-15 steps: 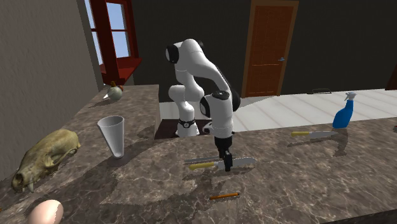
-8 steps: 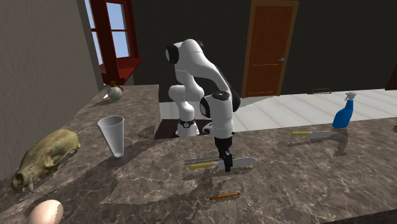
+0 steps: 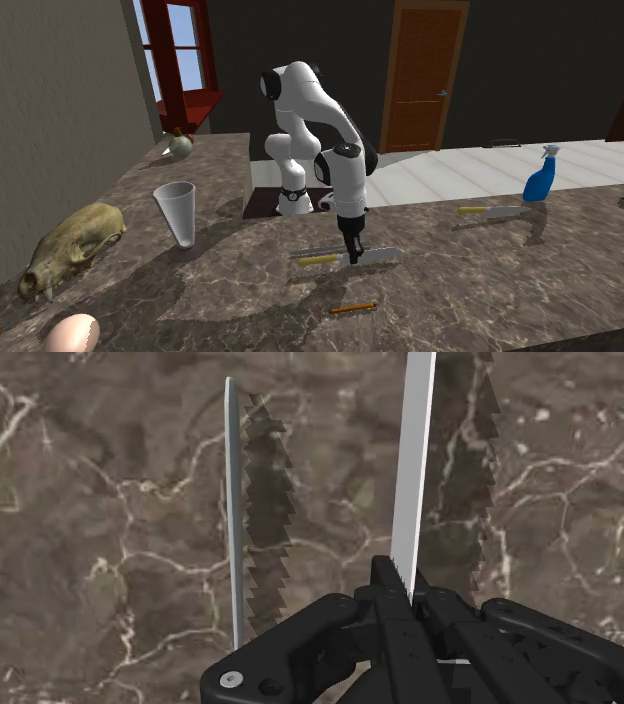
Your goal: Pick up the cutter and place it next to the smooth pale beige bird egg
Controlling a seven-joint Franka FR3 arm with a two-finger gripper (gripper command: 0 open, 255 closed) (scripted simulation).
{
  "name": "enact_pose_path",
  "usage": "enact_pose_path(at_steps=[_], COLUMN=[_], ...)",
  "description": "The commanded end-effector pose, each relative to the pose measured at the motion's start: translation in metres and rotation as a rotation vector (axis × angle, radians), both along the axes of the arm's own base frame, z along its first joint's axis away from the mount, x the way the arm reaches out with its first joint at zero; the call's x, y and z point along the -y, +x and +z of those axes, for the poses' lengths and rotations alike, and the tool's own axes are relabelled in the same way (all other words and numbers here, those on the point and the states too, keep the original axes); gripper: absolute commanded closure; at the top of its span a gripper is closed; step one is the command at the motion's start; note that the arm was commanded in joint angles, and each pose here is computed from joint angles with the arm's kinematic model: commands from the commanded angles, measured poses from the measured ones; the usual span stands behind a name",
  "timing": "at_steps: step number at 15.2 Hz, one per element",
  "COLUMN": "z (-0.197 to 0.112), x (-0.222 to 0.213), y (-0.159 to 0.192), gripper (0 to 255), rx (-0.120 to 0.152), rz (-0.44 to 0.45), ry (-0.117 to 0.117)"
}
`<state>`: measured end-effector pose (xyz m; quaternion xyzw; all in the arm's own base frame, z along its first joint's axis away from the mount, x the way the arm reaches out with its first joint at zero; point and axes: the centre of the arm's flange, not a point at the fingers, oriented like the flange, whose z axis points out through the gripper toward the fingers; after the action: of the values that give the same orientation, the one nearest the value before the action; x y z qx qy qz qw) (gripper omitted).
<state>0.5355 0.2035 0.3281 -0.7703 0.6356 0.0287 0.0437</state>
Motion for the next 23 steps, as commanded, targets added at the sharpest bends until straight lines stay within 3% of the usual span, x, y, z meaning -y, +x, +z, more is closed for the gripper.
enact_pose_path(at_steps=[1, 23], z=[0.000, 0.111], x=[0.000, 0.000], y=[0.000, 0.000], gripper=[255, 255], rx=[0.000, 0.000], rz=[0.000, 0.000], ry=[0.000, 0.000])
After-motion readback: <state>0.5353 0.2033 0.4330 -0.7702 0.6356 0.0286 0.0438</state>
